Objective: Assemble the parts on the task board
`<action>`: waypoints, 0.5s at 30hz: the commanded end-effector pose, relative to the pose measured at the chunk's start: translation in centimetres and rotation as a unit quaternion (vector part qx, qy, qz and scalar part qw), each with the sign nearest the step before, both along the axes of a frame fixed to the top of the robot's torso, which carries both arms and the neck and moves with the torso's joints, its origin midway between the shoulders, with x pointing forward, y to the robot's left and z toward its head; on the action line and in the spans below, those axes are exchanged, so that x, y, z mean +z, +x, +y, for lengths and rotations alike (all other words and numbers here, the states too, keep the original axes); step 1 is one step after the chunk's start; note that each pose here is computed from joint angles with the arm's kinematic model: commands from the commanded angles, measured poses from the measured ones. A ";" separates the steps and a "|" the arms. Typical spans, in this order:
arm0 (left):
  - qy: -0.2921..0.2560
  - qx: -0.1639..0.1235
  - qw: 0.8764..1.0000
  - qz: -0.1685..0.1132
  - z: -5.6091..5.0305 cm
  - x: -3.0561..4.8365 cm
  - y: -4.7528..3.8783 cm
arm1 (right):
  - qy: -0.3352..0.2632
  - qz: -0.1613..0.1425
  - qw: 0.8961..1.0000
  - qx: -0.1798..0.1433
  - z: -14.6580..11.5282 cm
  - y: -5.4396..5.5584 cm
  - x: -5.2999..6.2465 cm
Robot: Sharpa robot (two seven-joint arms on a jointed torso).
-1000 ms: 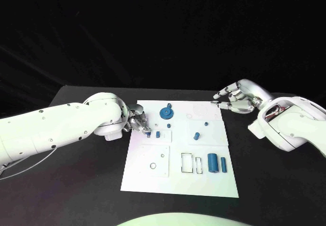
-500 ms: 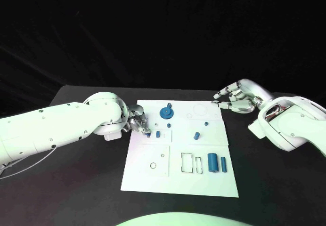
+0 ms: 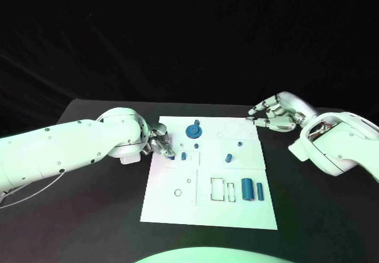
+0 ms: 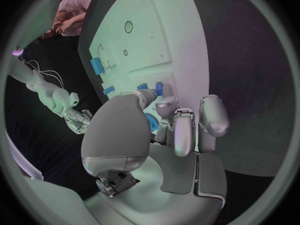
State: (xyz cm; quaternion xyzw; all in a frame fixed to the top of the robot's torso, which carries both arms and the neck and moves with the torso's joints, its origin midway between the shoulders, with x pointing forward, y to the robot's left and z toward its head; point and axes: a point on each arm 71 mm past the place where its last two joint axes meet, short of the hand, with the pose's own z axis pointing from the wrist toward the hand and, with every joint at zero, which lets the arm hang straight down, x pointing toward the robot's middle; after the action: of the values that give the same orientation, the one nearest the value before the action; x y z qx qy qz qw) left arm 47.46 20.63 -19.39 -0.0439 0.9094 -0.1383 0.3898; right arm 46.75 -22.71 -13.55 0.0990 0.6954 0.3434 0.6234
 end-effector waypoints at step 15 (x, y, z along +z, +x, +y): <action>0.012 -0.010 1.000 0.014 -0.4 -0.36 -0.04 | -0.001 -0.001 1.000 0.005 0.1 -0.1 0.0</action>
State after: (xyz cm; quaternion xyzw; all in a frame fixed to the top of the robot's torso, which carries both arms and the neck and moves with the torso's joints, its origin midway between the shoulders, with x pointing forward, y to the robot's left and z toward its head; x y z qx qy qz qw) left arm 47.64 20.44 -19.43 -0.0425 0.9103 -0.1368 0.3884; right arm 46.73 -22.70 -13.55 0.0989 0.6954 0.3436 0.6233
